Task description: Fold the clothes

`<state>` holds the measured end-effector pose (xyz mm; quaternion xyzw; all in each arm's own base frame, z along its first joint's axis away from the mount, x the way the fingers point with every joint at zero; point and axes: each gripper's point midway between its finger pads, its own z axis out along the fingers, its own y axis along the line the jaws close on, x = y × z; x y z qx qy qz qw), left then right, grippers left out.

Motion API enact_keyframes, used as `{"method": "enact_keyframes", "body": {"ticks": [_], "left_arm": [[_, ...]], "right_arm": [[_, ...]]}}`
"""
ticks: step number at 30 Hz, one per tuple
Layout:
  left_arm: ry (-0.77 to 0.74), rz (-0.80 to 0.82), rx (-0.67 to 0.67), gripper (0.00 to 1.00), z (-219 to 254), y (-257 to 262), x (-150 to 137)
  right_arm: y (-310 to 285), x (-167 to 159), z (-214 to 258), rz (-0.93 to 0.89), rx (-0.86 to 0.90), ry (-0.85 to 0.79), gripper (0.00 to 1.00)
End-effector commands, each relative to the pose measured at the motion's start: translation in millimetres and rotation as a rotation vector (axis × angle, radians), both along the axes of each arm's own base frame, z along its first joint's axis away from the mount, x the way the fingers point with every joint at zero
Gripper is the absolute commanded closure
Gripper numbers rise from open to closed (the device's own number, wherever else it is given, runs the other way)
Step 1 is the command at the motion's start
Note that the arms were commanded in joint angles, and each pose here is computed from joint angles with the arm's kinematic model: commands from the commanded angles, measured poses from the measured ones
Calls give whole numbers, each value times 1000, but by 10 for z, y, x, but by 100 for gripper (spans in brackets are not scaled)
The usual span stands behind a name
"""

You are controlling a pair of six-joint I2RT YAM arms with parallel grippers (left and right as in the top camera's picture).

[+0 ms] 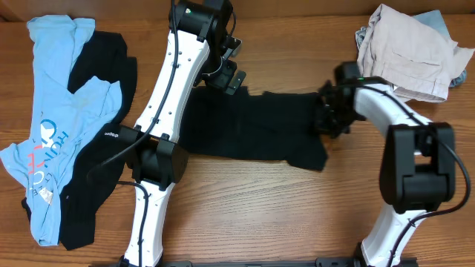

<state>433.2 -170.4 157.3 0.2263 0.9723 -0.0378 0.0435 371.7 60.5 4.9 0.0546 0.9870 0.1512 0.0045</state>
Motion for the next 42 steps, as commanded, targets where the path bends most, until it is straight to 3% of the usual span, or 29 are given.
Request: {"method": "enact_keyframes", "body": {"ticks": [1,6,12,18,28,29,31,32,34,36,42], "left_arm": [[-68,37,80,0,116,234,111],[-79,87,105,0,120,467,193],[-86,179,99,0,124,773,298],[-99,238,96,0,131,1037,384],[-129,259,89,0,145,1120,474],[-133,259,88,0,147,1117,482],[-138,259,86,0,150,1117,495],[-142,260,86,0,151,1116,504],[-149,260,83,0,155,1111,521],[-154,260,82,0,158,1109,533],[-167,261,78,0,166,1106,566]], "right_arm": [[-464,79,376,-116,-27,-55,96],[-725,-21,920,-139,-37,-102,96],[-494,-19,1478,-75,-36,-155,96],[312,92,1725,62,-5,-238,96],[1821,97,1524,278,77,-340,94],[1950,86,1464,296,85,-340,91],[2169,40,1349,342,94,-340,59],[2239,12,1324,358,97,-340,37],[2373,-61,1339,389,106,-346,9],[2395,-73,1432,394,114,-355,0],[2150,-40,1947,352,93,-385,0]]}}
